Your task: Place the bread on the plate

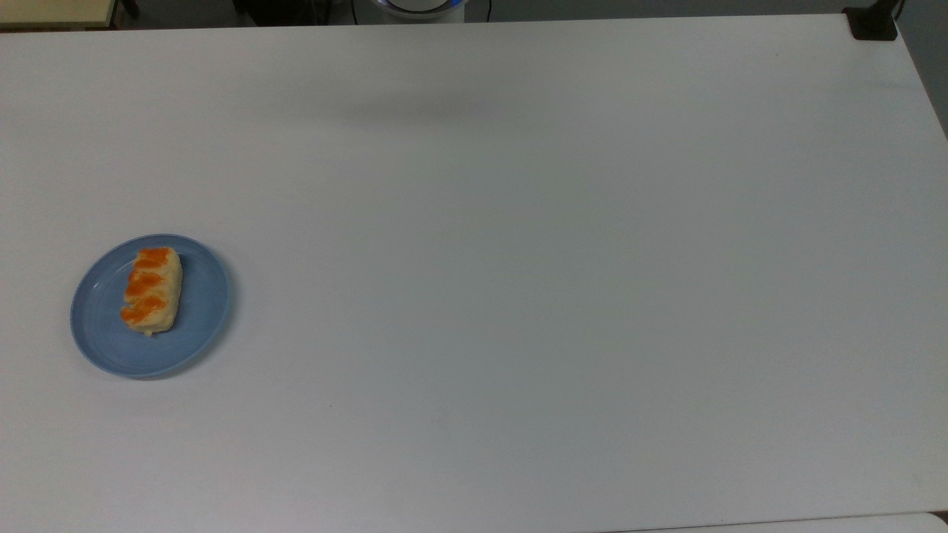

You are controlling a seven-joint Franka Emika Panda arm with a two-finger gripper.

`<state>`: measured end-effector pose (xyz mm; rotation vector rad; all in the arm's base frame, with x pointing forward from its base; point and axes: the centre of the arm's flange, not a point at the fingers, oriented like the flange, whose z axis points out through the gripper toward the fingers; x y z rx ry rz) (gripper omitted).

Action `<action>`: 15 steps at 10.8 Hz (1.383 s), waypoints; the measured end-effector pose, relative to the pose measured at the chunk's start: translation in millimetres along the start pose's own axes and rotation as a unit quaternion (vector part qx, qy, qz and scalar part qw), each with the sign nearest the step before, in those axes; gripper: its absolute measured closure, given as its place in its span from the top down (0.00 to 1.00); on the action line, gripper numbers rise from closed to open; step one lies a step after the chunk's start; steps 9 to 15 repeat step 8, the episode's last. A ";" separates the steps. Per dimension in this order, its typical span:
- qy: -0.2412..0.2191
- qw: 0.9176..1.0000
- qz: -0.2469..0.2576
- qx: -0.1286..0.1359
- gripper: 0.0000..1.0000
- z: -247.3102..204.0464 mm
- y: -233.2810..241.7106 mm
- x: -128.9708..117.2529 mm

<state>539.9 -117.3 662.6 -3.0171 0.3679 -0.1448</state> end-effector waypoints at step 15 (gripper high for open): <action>0.009 0.994 -0.091 -0.054 1.00 32.4 -16.7 10.3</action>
